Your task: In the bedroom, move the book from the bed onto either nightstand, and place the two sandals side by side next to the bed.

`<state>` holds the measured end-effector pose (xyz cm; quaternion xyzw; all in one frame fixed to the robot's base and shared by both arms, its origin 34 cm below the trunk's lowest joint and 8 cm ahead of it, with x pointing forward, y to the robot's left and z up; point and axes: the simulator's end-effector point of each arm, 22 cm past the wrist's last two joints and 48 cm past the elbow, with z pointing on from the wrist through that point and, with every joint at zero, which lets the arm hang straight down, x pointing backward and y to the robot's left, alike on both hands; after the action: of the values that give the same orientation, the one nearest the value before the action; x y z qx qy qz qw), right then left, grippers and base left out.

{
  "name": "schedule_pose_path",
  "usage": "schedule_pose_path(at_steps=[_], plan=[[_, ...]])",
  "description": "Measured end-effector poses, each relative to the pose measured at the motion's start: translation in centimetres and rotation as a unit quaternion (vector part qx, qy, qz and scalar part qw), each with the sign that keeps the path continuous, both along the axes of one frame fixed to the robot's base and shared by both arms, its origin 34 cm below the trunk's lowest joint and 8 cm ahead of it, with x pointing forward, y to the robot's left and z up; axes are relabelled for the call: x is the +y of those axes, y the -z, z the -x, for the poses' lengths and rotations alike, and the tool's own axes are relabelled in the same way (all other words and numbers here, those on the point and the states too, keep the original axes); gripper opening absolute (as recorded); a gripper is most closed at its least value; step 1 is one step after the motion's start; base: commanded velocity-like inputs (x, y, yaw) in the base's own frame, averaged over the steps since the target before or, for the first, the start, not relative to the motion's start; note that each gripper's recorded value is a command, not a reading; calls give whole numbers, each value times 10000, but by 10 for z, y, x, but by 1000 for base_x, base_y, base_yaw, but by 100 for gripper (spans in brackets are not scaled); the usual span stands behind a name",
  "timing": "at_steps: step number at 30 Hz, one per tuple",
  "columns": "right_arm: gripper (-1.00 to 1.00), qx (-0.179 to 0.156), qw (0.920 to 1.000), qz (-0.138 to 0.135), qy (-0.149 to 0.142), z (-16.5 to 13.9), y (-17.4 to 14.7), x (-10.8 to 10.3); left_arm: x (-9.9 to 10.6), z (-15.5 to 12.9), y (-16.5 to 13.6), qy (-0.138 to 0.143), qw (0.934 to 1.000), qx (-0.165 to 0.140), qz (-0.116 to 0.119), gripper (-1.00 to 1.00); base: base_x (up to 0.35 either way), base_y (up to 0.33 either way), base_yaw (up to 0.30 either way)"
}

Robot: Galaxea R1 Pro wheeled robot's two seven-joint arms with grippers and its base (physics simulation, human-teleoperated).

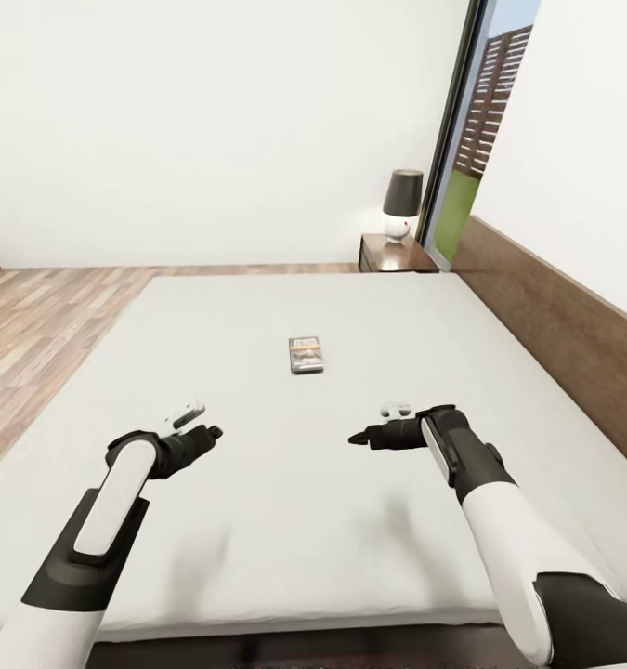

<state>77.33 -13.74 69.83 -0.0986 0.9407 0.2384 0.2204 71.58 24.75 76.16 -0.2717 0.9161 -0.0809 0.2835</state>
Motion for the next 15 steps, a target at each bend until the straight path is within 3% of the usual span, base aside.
schedule_pose_path(at_steps=[15], plan=[[100, 73, 10000, 13, 25, 0, 14, -2, -2, 4, 25, -23, 9997, 227, 62, 100, 0, 0, 0]])
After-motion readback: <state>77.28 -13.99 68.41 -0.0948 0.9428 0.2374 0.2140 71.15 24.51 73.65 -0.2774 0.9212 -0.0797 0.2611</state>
